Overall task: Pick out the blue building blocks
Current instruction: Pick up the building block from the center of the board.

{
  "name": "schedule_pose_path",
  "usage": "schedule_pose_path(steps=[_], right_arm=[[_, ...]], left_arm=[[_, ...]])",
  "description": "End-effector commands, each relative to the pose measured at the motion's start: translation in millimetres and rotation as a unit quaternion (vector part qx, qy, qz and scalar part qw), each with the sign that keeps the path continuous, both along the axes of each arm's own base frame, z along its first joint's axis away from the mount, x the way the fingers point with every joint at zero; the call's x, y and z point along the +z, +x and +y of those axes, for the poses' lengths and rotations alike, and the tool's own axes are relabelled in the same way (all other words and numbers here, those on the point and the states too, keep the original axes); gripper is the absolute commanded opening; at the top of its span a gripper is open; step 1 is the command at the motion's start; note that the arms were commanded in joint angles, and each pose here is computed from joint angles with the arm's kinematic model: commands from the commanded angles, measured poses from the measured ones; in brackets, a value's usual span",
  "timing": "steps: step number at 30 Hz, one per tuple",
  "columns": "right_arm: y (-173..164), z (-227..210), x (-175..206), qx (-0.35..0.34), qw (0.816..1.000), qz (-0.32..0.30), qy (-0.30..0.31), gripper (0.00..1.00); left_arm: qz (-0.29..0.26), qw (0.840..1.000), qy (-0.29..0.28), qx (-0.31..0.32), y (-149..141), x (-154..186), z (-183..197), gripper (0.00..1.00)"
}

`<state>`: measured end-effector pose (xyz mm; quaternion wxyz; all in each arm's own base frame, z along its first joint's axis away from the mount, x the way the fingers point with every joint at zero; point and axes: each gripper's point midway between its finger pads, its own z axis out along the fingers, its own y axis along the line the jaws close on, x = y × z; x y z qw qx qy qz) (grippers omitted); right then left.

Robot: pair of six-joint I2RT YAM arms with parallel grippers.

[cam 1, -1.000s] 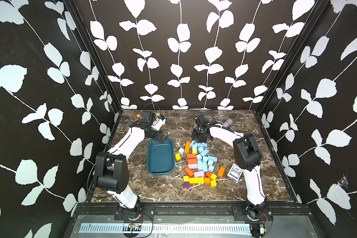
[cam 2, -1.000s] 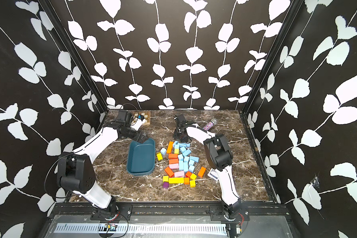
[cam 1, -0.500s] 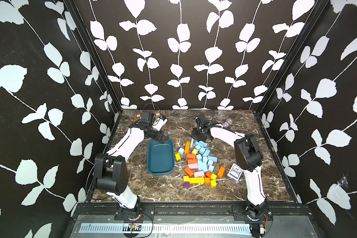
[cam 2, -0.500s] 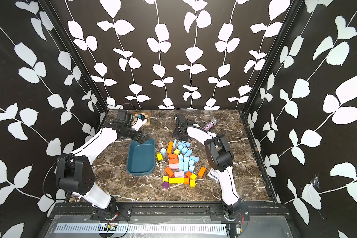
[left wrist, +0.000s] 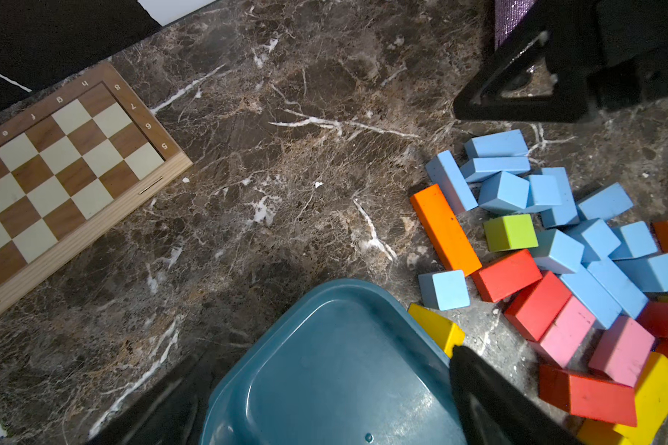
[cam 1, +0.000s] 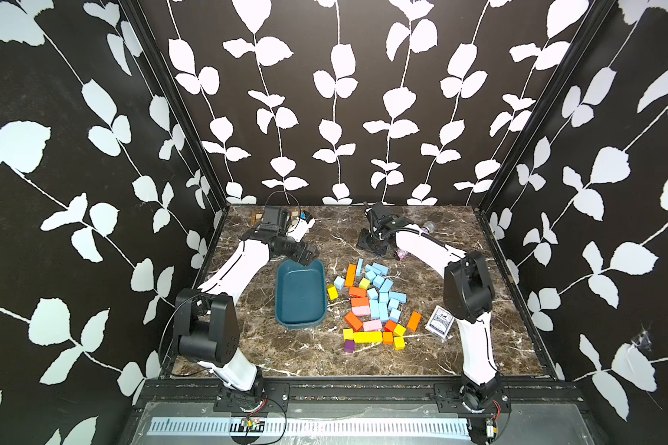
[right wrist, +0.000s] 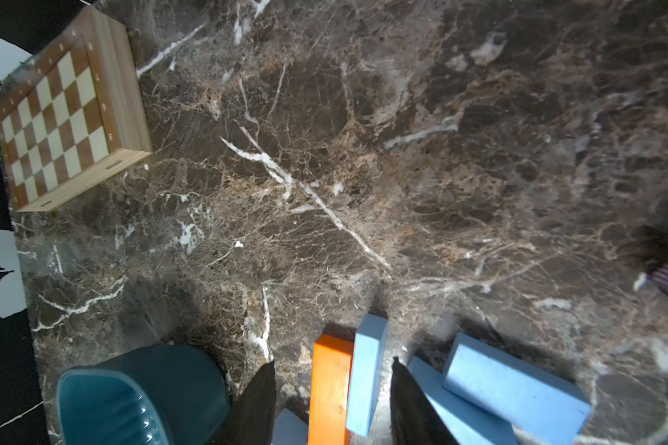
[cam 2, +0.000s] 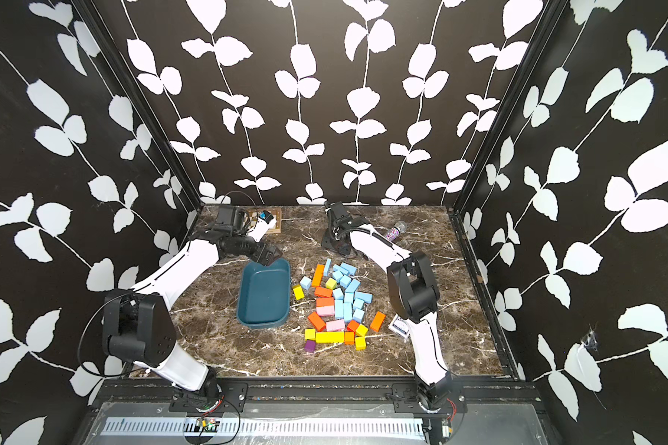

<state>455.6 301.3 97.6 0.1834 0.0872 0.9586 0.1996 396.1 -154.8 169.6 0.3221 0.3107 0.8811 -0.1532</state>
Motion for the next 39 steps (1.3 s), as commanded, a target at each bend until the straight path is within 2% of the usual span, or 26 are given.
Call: schedule_pose_path(steps=[1,12,21,24,27,31,33,36,39], right_arm=[[-9,5,-24,0.011,0.999,0.035,-0.011,0.46],[-16,7,-55,0.021,0.997,0.068,-0.027,0.39],[-15,0,-57,0.014,0.997,0.063,-0.041,0.19],[-11,-1,-44,0.01,0.998,0.041,-0.039,0.13],[-2,3,-13,0.009,1.0,-0.008,-0.012,0.09],[6,10,39,-0.002,0.993,-0.102,0.062,0.07],[5,8,60,-0.021,0.987,-0.13,0.09,0.07],[2,5,83,-0.046,0.981,-0.154,0.113,0.07],[-1,12,100,-0.059,0.973,-0.174,0.138,0.07]], left_arm=[[-0.012,1.0,-0.01,0.001,-1,10,-3,0.96],[-0.009,1.0,-0.01,0.004,-1,6,-2,0.97],[-0.013,1.0,-0.005,-0.004,-2,6,-2,0.97],[-0.021,1.0,-0.004,-0.008,-1,8,-3,0.95],[-0.032,0.999,-0.018,-0.017,0,14,-8,0.94],[-0.038,0.996,-0.078,-0.035,-2,29,-26,0.88],[-0.04,0.994,-0.1,-0.029,-1,35,-33,0.86],[-0.033,0.992,-0.124,-0.01,5,43,-43,0.83],[0.001,0.986,-0.169,-0.003,7,48,-61,0.72]])
